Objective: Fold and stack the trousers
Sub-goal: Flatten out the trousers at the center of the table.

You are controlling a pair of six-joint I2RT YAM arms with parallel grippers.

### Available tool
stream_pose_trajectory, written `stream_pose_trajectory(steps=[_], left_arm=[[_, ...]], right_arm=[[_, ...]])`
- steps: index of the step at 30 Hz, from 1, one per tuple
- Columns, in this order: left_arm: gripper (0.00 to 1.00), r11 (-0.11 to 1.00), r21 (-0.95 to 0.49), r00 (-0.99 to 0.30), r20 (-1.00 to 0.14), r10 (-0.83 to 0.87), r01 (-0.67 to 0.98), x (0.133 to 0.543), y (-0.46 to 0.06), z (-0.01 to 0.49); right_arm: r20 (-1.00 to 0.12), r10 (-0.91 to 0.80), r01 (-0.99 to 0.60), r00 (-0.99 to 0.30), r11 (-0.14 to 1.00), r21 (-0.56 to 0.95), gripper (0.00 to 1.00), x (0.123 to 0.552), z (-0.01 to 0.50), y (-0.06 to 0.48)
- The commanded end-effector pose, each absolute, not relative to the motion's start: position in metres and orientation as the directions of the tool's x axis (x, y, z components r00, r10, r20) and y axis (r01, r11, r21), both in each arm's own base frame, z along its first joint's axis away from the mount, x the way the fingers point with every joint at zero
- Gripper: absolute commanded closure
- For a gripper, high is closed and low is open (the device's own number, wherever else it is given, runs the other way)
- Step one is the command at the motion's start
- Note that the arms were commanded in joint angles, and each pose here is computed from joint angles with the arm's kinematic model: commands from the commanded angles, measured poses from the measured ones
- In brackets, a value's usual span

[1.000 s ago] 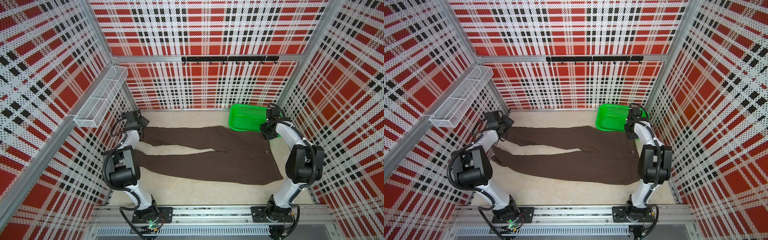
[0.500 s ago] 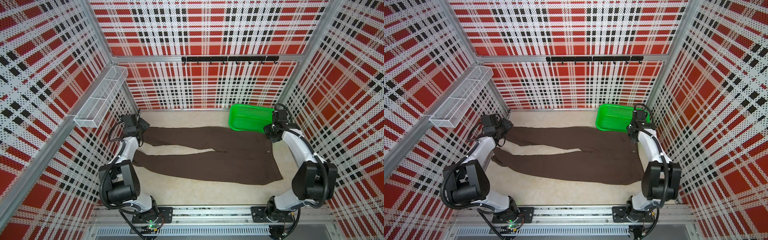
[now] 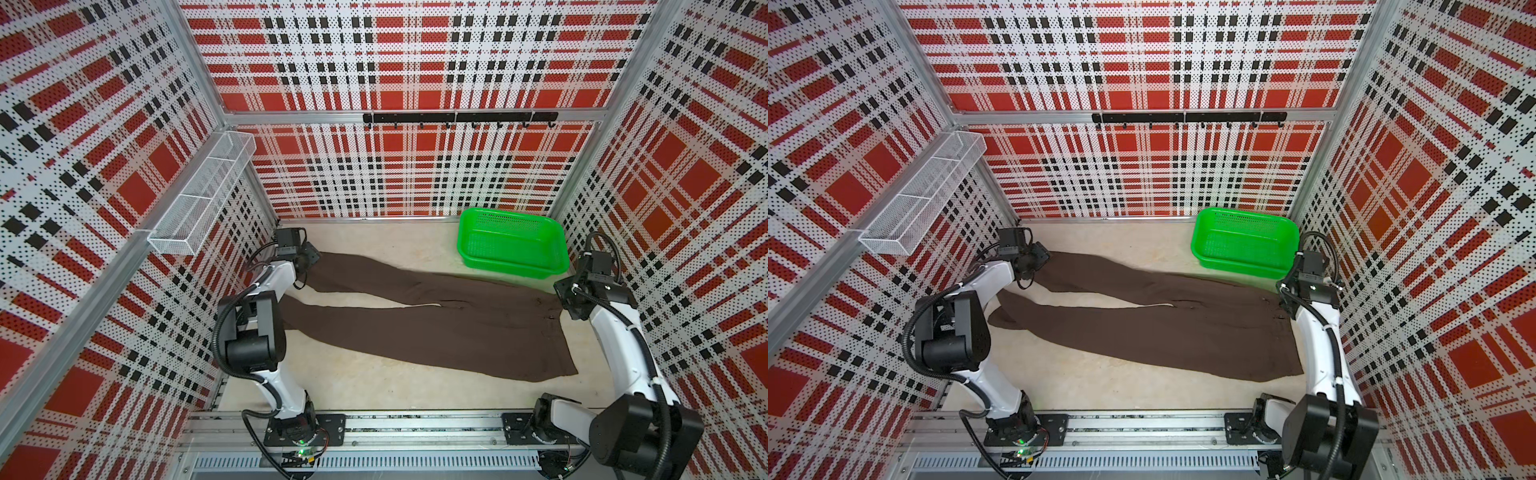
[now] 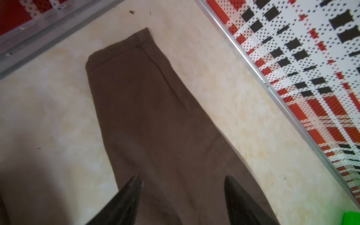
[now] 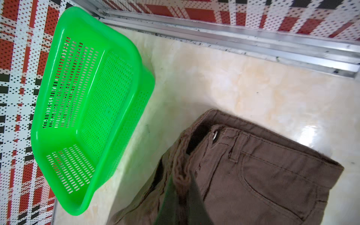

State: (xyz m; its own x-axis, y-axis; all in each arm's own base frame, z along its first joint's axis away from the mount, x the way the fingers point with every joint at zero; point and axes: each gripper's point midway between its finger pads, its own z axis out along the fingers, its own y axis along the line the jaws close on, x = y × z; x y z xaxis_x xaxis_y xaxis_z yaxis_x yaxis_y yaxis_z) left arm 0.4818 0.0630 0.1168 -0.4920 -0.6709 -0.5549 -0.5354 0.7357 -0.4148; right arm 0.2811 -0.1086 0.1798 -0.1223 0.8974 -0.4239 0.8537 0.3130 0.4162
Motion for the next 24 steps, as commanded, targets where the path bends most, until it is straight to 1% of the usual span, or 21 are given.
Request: stream_pose_trajectory(steps=[1, 7, 12, 15, 19, 24], left_arm=[[0.28, 0.746, -0.391, -0.489, -0.575, -0.656, -0.540, 0.493, 0.064, 0.121], [0.27, 0.749, -0.403, -0.499, -0.567, -0.655, -0.526, 0.517, 0.055, 0.118], [0.31, 0.747, -0.399, -0.502, -0.563, -0.657, -0.531, 0.546, 0.053, 0.116], [0.32, 0.731, -0.350, -0.489, -0.567, -0.663, -0.586, 0.561, 0.066, 0.112], [0.29, 0.703, -0.257, -0.477, -0.579, -0.661, -0.663, 0.575, 0.087, 0.104], [0.27, 0.685, -0.203, -0.474, -0.585, -0.658, -0.700, 0.590, 0.102, 0.090]], right_arm=[[-0.466, 0.874, 0.878, -0.137, 0.325, 0.351, 1.00, 0.255, 0.174, -0.120], [-0.452, 0.883, 0.903, -0.127, 0.292, 0.316, 1.00, 0.230, 0.152, -0.123], [-0.440, 0.889, 0.895, -0.129, 0.295, 0.334, 1.00, 0.229, 0.147, -0.119], [-0.431, 0.892, 0.894, -0.135, 0.297, 0.335, 1.00, 0.229, 0.145, -0.117], [-0.427, 0.894, 0.887, -0.139, 0.304, 0.347, 1.00, 0.231, 0.146, -0.115], [-0.428, 0.893, 0.882, -0.140, 0.308, 0.356, 1.00, 0.234, 0.147, -0.115]])
